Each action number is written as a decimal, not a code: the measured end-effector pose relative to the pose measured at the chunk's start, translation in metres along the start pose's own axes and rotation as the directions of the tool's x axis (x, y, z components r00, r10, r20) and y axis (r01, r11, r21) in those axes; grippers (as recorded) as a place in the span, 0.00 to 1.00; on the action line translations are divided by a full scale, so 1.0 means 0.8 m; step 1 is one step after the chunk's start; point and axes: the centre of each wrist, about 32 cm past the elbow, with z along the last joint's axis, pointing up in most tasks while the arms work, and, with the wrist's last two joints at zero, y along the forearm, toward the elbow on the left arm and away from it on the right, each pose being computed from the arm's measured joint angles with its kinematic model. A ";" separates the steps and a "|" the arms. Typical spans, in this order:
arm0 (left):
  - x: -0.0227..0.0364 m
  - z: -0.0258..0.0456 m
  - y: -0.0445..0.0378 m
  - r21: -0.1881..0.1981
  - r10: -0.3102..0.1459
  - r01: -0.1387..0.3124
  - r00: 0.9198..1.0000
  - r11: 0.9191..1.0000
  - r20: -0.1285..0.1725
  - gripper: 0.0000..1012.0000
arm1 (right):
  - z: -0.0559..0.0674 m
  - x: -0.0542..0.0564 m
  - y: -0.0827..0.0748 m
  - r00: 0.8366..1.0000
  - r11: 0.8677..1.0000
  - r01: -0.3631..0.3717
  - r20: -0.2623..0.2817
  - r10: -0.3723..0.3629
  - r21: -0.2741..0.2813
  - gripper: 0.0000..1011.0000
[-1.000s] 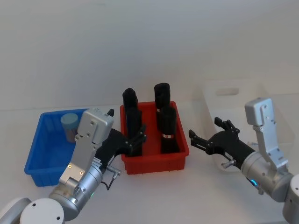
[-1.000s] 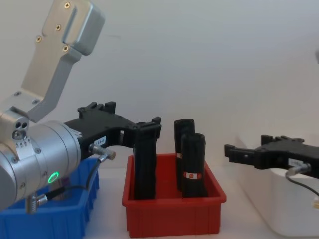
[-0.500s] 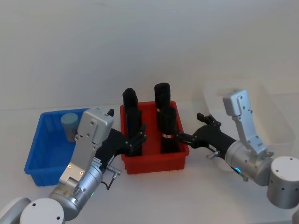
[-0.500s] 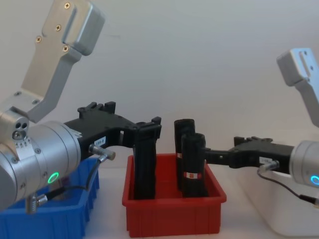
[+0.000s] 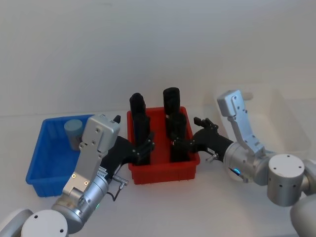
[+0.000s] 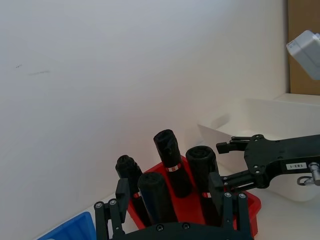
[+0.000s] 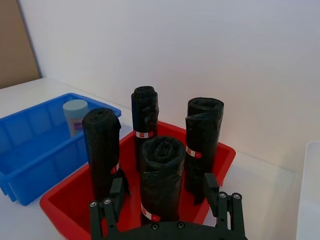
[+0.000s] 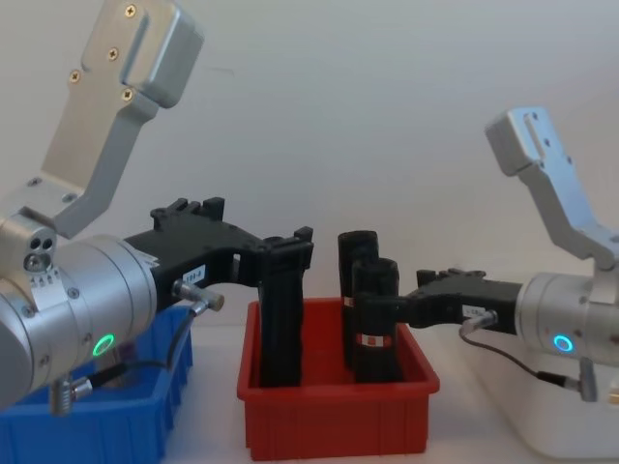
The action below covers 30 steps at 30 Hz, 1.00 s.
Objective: Pick the cotton swabs from the blue box and place them into the white box.
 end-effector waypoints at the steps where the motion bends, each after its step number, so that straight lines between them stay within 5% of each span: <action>1: 0.0000 0.0000 0.000 0.000 0.000 0.000 1.000 1.000 0.000 0.99 | -0.001 0.000 0.002 1.000 1.000 -0.002 -0.001 0.002 -0.003 0.99; 14: 0.0000 0.0000 0.000 0.000 0.000 0.000 1.000 1.000 0.000 0.99 | -0.007 0.007 0.028 0.999 0.999 -0.041 0.010 0.041 -0.010 0.93; 30: 0.0000 0.0000 0.000 0.000 0.000 0.000 1.000 1.000 0.000 0.99 | -0.015 0.011 0.047 0.995 0.995 -0.095 0.005 0.095 0.008 0.48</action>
